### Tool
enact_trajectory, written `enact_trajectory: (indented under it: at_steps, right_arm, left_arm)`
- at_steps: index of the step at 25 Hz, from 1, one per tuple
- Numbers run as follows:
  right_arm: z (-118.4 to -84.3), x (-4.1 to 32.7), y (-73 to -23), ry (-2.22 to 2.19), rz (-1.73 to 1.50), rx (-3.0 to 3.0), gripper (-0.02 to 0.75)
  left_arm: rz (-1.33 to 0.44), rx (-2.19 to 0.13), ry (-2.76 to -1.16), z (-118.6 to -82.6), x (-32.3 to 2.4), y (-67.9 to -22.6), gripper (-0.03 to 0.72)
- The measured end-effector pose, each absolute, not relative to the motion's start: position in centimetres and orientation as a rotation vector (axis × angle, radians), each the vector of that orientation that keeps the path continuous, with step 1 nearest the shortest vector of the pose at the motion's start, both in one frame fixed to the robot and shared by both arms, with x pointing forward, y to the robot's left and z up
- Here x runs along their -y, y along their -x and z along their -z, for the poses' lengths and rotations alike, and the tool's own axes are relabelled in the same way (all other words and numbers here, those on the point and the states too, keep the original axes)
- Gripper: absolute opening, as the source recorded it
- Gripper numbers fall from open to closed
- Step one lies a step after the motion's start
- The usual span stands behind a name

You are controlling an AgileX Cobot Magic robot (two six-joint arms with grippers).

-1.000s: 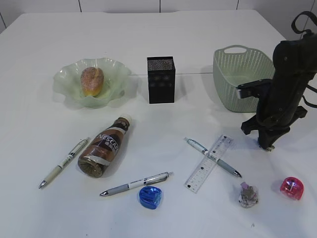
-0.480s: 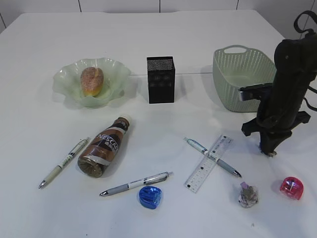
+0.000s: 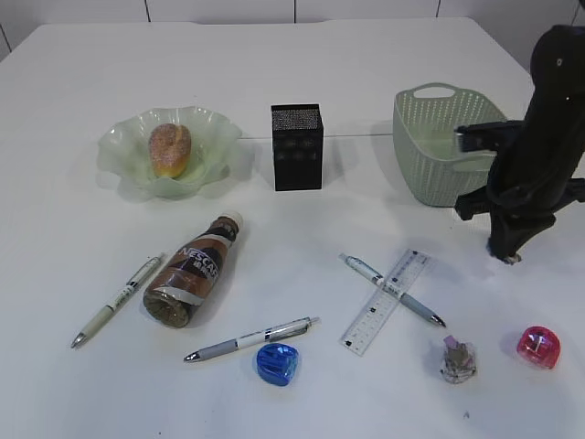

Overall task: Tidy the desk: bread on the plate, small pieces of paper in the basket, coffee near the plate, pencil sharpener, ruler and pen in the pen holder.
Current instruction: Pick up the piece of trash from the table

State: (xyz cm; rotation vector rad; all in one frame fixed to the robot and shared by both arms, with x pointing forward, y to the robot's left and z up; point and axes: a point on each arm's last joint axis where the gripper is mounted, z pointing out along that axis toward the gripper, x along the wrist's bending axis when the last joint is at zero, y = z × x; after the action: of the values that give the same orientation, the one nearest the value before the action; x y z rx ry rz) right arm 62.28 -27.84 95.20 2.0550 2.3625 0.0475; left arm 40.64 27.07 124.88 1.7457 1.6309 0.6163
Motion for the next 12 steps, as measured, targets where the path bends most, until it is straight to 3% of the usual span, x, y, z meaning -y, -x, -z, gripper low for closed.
enact_trajectory:
  at_steps: [9, 12]
  right_arm:
    - [-100.7, 27.7, -63.9, -2.050, -0.190, -2.240, 0.023]
    - [-104.6, 27.7, -65.7, -1.978, -0.339, -2.147, 0.022]
  left_arm:
    - [-0.616, -1.631, -1.745, -124.9, -27.1, -40.6, 0.401]
    - [-0.615, -1.631, -1.745, -124.9, -27.1, -40.6, 0.401]
